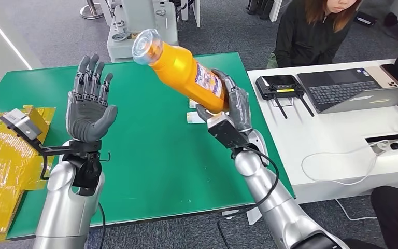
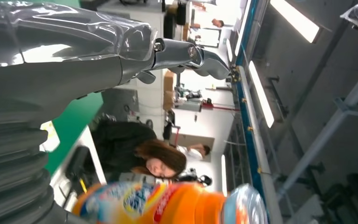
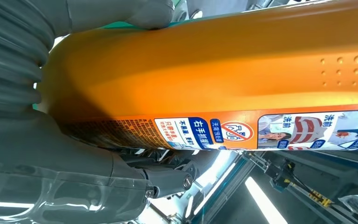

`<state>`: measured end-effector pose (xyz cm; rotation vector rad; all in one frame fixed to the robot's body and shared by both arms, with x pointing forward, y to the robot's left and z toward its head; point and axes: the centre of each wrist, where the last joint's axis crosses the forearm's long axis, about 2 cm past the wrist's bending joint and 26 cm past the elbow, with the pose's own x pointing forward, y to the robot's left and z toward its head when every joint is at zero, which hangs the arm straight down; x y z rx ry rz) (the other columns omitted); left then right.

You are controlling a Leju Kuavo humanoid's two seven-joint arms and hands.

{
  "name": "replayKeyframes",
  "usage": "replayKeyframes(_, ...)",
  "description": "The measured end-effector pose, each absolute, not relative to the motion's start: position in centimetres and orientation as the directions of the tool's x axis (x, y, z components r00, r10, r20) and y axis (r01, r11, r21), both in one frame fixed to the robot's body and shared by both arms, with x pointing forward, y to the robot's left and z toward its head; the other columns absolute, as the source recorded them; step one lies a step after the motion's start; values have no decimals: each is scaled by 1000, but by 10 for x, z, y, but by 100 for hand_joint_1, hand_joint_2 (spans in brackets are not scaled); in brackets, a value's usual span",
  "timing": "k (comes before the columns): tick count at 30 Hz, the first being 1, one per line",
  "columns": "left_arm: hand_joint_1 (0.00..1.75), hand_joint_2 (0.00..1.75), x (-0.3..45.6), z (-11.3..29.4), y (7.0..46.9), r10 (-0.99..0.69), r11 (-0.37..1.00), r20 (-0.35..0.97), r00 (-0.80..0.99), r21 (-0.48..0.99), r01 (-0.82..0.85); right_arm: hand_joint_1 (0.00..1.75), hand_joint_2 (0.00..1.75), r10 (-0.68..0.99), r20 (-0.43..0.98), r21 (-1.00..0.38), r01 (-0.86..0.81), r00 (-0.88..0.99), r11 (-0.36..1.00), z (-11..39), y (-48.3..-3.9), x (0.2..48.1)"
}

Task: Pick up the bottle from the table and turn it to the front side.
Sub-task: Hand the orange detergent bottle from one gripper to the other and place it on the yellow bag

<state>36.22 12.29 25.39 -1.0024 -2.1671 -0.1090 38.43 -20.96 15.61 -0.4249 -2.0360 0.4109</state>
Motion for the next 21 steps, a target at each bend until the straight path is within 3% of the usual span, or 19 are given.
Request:
replayKeyframes(9,0,175,363,273,89,687,618,633,-358,-249,745,175,175,453,767,-467,88,-455,880,174,-172,396)
replayKeyframes(21,0,175,363,277,77,682,619,642,-350,-250,744,175,175,448,774,-475,58,-446,878,176,-156,397)
